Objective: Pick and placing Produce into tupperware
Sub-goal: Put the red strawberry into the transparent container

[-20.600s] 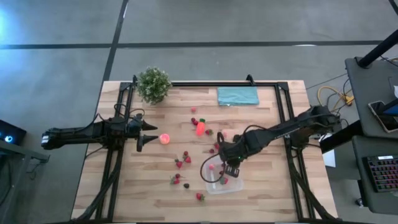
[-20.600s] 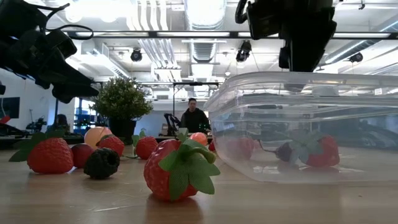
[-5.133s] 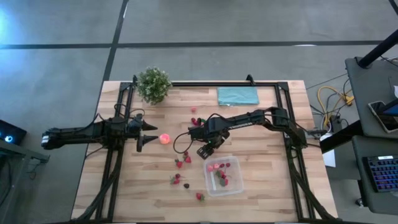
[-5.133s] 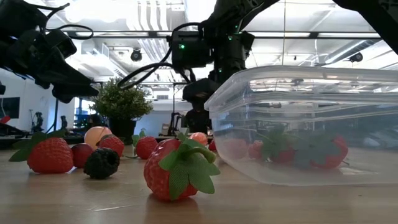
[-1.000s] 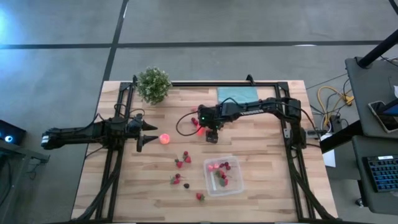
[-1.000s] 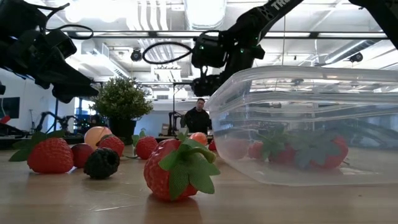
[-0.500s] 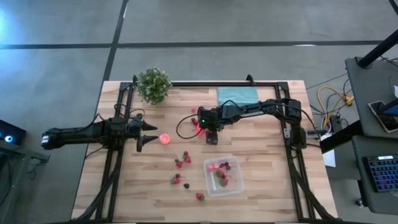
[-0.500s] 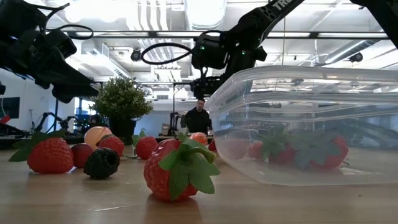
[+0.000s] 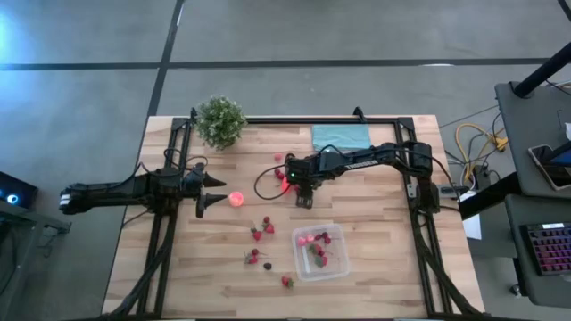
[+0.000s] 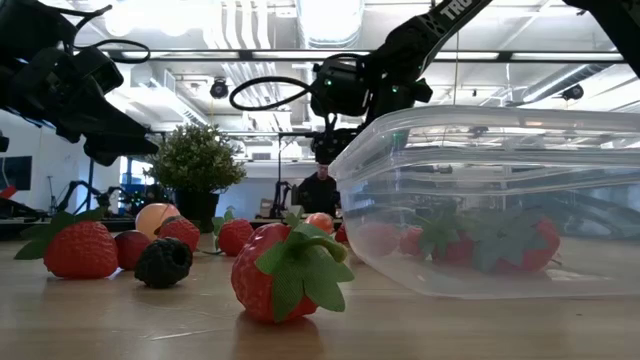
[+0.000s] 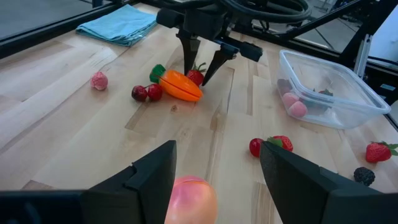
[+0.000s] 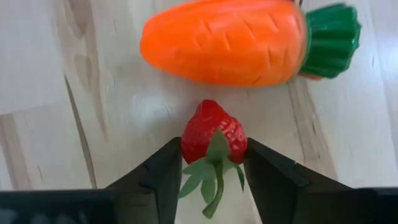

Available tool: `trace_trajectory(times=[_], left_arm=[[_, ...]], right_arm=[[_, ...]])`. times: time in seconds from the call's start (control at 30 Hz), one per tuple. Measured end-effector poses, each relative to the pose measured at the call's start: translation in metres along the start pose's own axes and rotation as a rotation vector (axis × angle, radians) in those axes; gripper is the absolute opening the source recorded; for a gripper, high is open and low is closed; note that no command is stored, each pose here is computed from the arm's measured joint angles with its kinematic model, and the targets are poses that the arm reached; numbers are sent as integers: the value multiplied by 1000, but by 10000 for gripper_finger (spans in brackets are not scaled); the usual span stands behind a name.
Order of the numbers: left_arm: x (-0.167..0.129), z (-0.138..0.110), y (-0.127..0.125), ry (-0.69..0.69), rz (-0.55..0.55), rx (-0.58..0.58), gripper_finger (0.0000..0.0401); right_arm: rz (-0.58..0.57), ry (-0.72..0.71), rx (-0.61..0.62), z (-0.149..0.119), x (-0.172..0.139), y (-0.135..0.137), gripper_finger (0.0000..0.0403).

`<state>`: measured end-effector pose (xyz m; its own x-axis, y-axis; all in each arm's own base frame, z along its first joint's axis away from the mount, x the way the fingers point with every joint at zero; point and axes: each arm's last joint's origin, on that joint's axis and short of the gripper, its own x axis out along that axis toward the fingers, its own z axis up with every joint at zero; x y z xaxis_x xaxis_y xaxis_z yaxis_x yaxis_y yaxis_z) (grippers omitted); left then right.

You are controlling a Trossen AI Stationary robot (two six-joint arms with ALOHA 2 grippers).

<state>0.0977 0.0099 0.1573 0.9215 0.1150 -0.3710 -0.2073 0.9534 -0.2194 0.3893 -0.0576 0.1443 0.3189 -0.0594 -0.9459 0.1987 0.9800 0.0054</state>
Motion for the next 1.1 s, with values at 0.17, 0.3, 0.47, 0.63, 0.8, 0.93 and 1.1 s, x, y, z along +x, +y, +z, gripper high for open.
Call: trace_trajectory(times=[0.17, 0.3, 0.47, 0.63, 0.8, 0.93, 1.1], left_arm=[[0, 0, 0, 0, 0, 0, 217], [0, 0, 0, 0, 0, 0, 217], [0, 0, 0, 0, 0, 0, 217], [0, 0, 0, 0, 0, 0, 217], [0, 0, 0, 0, 0, 0, 217], [0, 0, 0, 0, 0, 0, 217], [0, 0, 0, 0, 0, 0, 217]], right_arm=[[2, -26, 21, 3, 0, 0, 136], [3, -32, 55, 4, -1, 0, 128], [-11, -47, 83, 6, -8, 1, 128], [-20, -48, 83, 6, -19, 1, 127], [-24, 24, 64, -1, -42, 4, 128], [-2, 90, 1, -12, -76, 18, 129], [89, 93, 17, -26, -119, 53, 129]])
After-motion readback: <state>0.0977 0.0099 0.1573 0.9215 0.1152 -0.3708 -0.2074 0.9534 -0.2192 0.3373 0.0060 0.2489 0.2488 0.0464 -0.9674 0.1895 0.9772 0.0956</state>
